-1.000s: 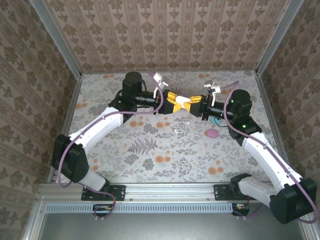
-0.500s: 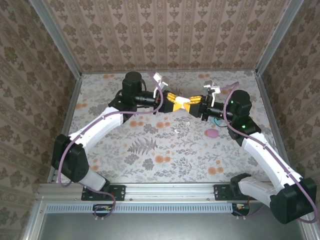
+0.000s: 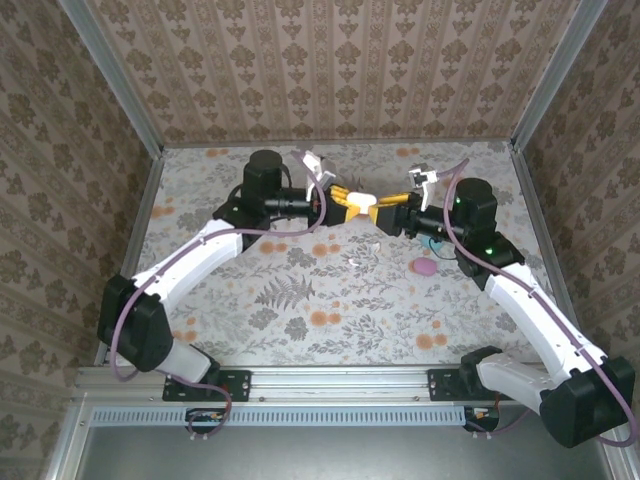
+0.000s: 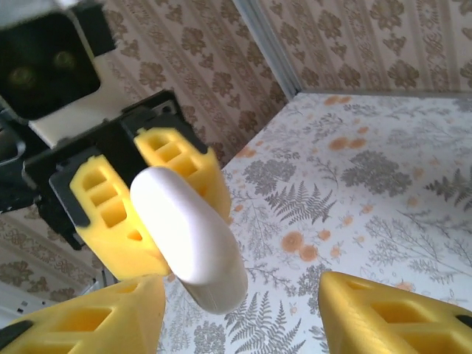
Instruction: Insert the wireless bluetooth earbuds into the charging case
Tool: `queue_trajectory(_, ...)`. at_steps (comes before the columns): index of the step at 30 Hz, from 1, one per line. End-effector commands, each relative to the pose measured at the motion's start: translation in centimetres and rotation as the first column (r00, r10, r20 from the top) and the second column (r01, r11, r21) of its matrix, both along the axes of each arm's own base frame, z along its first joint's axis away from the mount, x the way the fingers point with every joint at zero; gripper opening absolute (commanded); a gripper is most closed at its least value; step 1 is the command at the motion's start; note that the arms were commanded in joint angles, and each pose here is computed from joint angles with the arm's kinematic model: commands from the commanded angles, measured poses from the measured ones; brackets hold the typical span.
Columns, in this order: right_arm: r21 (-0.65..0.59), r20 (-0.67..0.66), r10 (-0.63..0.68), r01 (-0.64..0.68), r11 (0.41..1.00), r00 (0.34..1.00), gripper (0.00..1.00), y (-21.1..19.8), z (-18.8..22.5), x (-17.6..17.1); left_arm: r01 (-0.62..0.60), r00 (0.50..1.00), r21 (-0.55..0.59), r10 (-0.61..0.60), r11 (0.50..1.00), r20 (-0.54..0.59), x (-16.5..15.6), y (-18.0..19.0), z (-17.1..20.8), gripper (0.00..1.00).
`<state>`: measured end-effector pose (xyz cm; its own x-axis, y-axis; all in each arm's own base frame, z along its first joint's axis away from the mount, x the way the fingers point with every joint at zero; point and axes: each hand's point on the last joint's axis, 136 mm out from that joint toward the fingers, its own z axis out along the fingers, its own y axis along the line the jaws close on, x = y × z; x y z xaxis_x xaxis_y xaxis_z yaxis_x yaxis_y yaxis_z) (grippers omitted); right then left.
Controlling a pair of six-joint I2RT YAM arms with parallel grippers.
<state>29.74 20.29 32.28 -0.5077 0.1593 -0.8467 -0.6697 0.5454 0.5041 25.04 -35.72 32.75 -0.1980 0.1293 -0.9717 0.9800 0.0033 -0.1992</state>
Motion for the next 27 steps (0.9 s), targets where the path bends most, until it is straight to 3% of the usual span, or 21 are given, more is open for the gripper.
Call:
queue_trajectory(1,0.002,-0.085,-0.02,0.02,1.0,0.996,0.62,-0.2,0.6,-0.3,-0.078,0.976,-0.02,0.081,0.997,0.204,0.3,1.1,0.5,0.17)
queue_trajectory(13,0.016,-0.082,0.11,-0.109,0.994,0.991,0.67,1.0,1.9,-2.4,-0.09,0.921,-0.054,0.104,0.994,0.376,-0.9,1.6,-0.6,0.18)
queue_trajectory(27,-0.08,-0.059,0.181,-0.185,0.979,0.982,0.69,2.3,0.9,-3.2,-0.075,0.917,-0.048,0.087,0.996,0.388,-1.5,1.4,-0.7,0.19)
